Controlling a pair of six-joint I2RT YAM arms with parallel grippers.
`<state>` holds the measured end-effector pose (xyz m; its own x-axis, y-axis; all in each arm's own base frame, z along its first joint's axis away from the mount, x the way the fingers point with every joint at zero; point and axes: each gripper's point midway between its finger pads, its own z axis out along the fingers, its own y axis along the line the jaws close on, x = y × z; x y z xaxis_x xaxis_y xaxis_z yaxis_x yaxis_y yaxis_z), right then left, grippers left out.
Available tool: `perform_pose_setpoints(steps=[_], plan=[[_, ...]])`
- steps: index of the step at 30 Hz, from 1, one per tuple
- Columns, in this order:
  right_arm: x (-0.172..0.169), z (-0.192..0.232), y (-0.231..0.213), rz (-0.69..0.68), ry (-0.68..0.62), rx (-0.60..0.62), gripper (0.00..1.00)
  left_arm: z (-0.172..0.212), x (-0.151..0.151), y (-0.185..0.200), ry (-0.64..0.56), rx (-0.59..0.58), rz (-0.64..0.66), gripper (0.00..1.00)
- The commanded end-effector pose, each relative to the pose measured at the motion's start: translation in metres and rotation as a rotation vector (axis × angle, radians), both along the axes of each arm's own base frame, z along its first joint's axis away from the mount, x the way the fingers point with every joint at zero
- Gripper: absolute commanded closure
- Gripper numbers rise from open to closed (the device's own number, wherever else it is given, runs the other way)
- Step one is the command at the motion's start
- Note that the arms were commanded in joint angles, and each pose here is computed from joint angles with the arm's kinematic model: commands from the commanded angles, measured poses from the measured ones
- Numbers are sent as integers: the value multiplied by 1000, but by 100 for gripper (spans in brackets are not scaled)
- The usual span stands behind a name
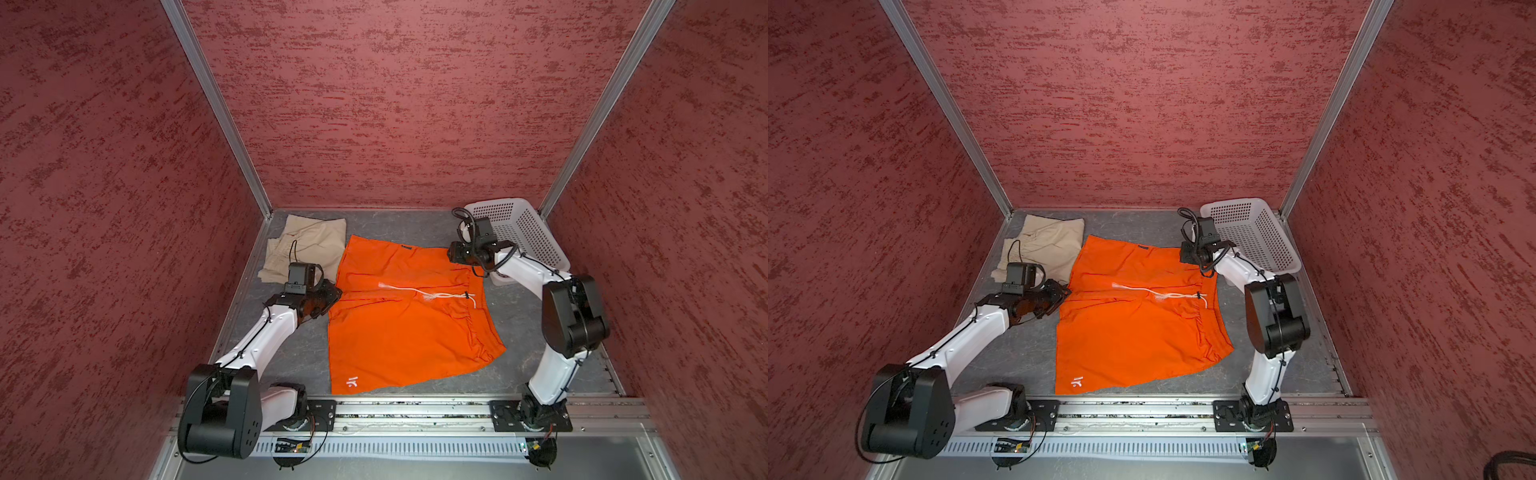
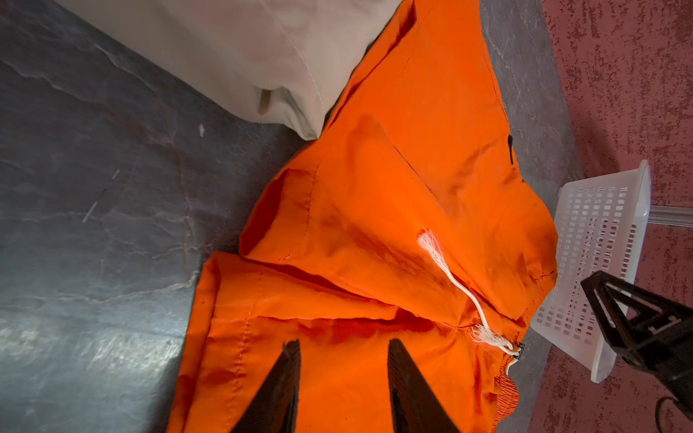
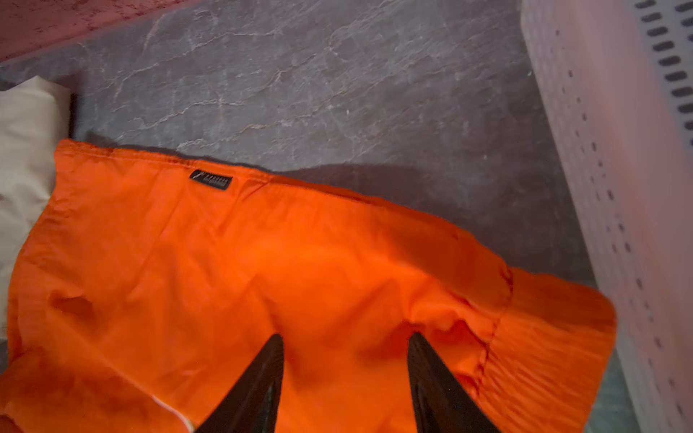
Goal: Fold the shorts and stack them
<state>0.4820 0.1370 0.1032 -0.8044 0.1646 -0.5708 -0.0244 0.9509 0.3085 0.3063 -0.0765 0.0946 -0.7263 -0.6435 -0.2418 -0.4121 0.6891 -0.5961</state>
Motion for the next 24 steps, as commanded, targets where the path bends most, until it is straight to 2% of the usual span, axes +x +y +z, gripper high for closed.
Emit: perform_pose_setpoints(steps=[1,12,16,20,24], plan=[[33,9,-10,2,-60,4,45,2,6,0,-31,23,-15,59],[89,-10,-63,-113,-57,-13,45,-10,11,-2,2,16,-24,59],[97,-1,-61,-94,-70,13,46,-12,13,-4,5,13,-32,60],[73,23,-31,-20,-105,41,50,-18,12,-8,21,14,-44,60],[12,37,13,66,-130,82,56,-25,12,-9,31,24,-43,61]])
